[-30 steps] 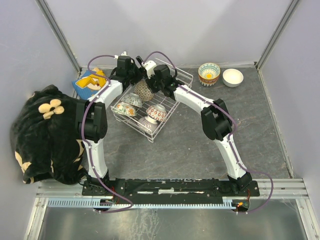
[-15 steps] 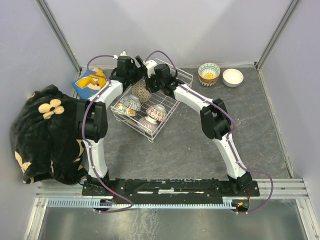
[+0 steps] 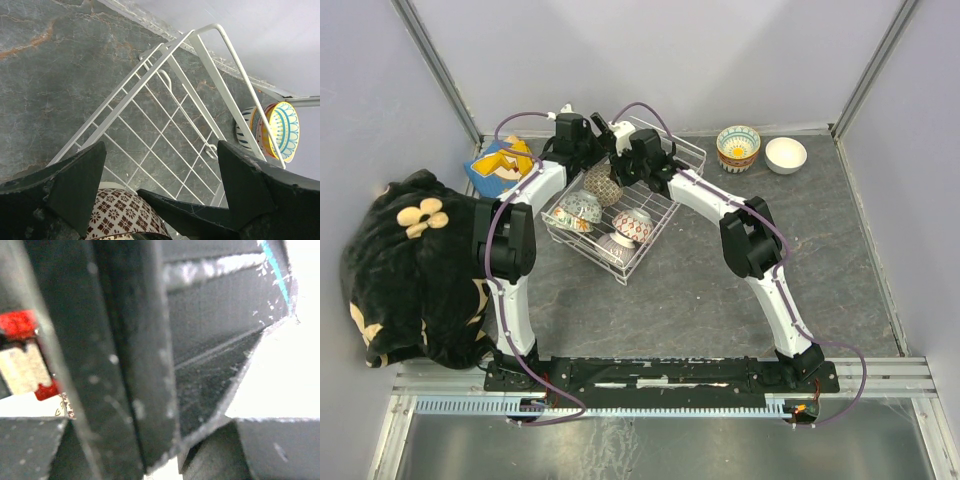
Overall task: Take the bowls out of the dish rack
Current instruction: Pick up the bowl from the dish rack.
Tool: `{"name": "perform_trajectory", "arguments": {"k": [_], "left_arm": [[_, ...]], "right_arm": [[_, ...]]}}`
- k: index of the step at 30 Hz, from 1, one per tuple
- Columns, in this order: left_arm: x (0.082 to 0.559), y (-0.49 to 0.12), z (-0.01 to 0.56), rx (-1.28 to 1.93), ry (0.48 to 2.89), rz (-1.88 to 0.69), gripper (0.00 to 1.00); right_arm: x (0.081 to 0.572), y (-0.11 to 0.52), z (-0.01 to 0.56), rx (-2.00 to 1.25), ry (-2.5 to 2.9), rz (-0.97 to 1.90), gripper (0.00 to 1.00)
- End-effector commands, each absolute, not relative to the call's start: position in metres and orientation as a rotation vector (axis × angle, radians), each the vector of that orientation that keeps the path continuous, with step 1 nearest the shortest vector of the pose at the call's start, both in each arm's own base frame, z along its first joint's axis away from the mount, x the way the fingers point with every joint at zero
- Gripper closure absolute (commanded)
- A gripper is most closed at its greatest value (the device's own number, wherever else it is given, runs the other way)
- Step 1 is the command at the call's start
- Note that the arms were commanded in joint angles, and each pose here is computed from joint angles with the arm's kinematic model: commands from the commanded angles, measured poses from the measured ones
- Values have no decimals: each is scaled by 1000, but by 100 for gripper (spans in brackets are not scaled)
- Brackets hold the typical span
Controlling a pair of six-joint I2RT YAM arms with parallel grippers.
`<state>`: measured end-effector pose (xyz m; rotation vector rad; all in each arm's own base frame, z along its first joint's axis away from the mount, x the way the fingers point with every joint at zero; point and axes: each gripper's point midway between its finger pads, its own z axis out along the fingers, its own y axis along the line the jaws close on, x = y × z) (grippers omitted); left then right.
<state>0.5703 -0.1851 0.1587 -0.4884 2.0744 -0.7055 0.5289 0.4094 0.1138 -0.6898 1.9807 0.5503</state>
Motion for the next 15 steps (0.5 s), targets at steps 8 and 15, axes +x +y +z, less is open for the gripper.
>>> {"name": "perform_trajectory", "arguments": {"k": [8, 15], "left_arm": [[559, -208, 188, -441, 2054, -814, 1], [563, -209, 191, -447, 2048, -816, 1]], "right_arm": [[568, 351, 119, -483, 1975, 410, 62], [565, 347, 121, -483, 1965, 392, 62]]}}
